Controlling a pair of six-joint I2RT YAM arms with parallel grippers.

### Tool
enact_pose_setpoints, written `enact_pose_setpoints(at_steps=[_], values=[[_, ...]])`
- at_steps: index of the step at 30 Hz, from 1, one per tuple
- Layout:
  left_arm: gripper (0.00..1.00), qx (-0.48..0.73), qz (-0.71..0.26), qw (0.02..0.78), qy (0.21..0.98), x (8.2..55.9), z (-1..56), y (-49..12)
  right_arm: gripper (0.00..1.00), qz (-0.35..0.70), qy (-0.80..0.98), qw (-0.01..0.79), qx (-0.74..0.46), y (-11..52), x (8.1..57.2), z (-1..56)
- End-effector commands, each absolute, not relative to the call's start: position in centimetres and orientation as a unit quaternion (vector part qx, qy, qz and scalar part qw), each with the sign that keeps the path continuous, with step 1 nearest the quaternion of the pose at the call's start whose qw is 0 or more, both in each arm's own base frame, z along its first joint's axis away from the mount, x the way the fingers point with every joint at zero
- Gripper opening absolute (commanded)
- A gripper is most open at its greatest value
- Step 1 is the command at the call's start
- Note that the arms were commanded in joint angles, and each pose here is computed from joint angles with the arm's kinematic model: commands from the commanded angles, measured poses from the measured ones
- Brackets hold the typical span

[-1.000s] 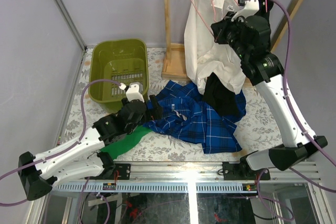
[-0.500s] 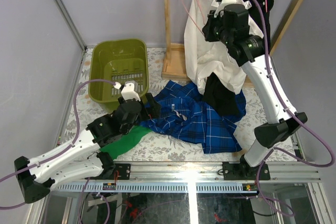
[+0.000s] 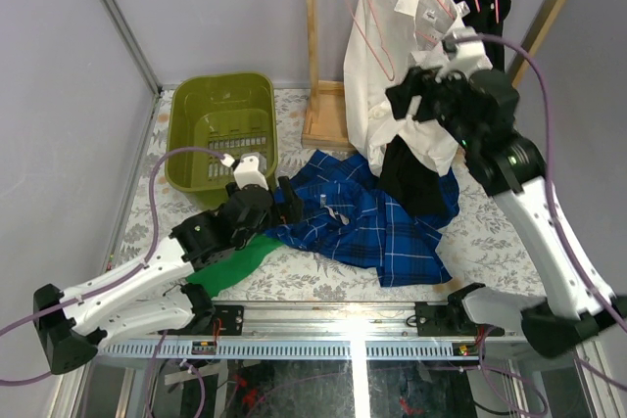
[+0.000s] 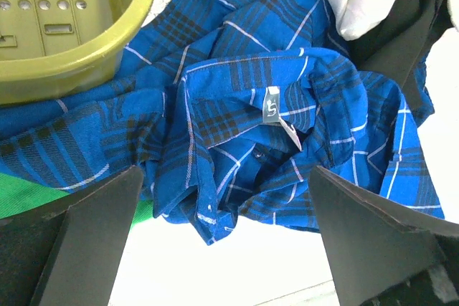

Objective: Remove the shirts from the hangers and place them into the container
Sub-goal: Place the hanger at the clothesline, then pick up the shirt from the center of the board.

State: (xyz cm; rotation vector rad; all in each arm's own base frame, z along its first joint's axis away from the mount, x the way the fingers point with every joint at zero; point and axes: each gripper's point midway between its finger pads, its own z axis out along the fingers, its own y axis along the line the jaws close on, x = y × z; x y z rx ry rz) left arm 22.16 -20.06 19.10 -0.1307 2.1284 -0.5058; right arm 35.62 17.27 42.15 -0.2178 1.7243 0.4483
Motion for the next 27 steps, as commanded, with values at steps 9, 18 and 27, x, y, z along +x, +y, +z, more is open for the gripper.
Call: enact_pose_setpoints(at_steps=[9,18,27], values=[[1.0,-0.057,-0.184,0.4,0.896,22.9,16.5,-21.2,0.76,0.285,0.772,0.543,-0.167,17.3,24.7,28.7],[0.99,-0.06,-0.124,0.364,0.921,23.0,13.2,-20.0,0.71,0.347,0.781,0.438,-0.278,20.3,21.6,23.1],[0.77,-0.032,-0.142,0.33,0.933,22.5,11.3,-21.7,0.7,0.333,0.818,0.392,-0.256,20.9,23.6,17.0]])
